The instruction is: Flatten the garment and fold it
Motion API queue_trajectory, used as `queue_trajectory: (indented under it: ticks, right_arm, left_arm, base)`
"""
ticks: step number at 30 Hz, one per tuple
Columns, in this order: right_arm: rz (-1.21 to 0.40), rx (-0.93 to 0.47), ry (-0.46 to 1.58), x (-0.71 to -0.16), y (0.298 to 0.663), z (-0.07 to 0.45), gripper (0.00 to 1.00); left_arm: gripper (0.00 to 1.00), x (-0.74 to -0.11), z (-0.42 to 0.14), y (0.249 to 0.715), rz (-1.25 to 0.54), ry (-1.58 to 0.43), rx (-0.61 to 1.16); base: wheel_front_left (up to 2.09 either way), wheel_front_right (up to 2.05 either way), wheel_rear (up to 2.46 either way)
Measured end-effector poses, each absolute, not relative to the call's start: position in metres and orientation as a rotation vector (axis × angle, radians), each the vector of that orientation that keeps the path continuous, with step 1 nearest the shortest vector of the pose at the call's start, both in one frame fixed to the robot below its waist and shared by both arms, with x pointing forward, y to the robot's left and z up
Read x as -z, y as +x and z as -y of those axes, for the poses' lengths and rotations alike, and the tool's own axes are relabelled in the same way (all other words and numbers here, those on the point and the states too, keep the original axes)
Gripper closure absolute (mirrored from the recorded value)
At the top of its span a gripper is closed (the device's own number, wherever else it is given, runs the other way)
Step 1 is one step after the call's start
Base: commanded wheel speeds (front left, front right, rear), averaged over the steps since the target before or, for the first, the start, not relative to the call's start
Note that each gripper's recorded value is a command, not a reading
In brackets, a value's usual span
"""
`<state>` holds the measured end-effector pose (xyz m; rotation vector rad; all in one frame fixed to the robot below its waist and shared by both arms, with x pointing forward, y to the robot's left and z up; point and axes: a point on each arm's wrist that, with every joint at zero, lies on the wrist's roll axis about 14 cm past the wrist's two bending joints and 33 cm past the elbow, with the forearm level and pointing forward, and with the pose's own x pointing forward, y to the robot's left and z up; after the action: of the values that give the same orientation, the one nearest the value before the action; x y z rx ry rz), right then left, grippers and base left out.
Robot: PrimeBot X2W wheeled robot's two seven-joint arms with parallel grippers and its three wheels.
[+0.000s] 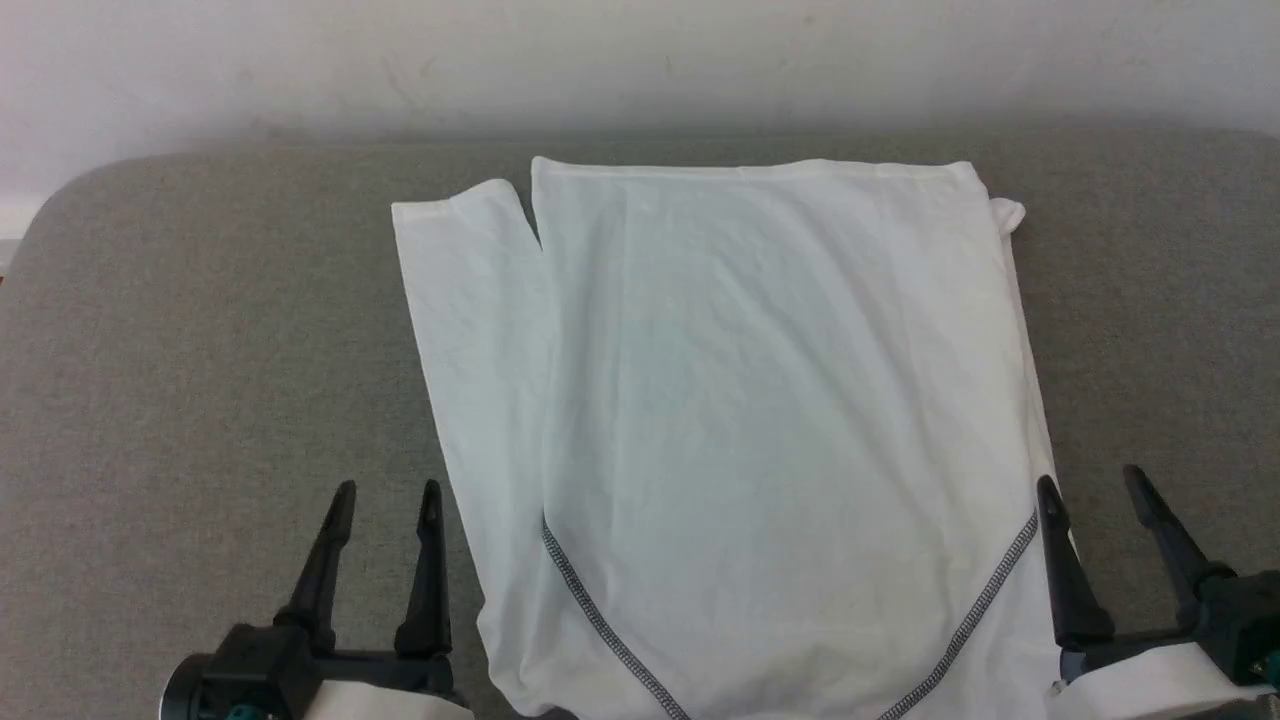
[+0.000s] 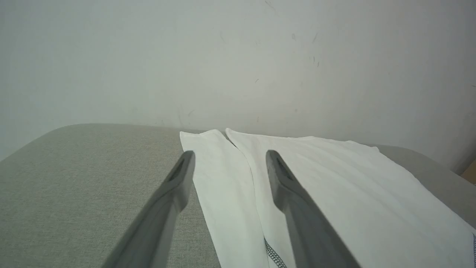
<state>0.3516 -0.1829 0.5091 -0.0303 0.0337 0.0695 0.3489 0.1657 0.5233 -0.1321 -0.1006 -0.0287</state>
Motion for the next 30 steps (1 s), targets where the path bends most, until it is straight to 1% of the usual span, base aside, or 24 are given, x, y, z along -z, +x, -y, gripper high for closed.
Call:
queue_trajectory:
  ticks: [3,7,11,15,18,23,26,30]
  right_arm:
    - [-0.023,-0.074,-0.034,-0.511,0.359,0.181,0.0]
    - [-0.021,-0.076,-0.055,-0.512,0.37,0.181,0.0]
    - [-0.023,-0.087,-0.055,-0.511,0.382,0.177,0.0]
    - [-0.025,-0.104,-0.048,-0.506,0.397,0.171,0.0]
    - [-0.041,-0.113,-0.042,-0.498,0.408,0.168,0.0]
    - [-0.084,-0.121,-0.036,-0.478,0.421,0.165,0.0]
    - [-0.107,-0.122,-0.035,-0.466,0.429,0.165,0.0]
    - [-0.143,-0.116,-0.039,-0.449,0.436,0.167,0.0]
  left_arm:
    - [0.0,-0.524,-0.167,0.355,0.107,-0.117,0.052]
    - [0.0,-0.533,-0.165,0.377,0.138,-0.076,0.137]
    - [0.0,-0.551,-0.173,0.416,0.129,0.008,0.213]
    - [0.0,-0.579,-0.188,0.464,0.118,0.065,0.238]
    - [0.0,-0.589,-0.201,0.5,0.073,0.12,0.239]
    - [0.0,-0.586,-0.209,0.553,-0.042,0.077,0.256]
    - [0.0,-0.571,-0.211,0.58,-0.133,0.037,0.261]
    - [0.0,-0.533,-0.217,0.606,-0.276,0.074,0.258]
  base:
    - [0.0,0.0,0.0]
    - [0.0,0.0,0.0]
    - [0.0,0.0,0.0]
    - [0.0,0.0,0.0]
    - [0.0,0.0,0.0]
    - [0.0,0.0,0.0]
    - [0.0,0.0,0.0]
    - [0.0,0.0,0.0]
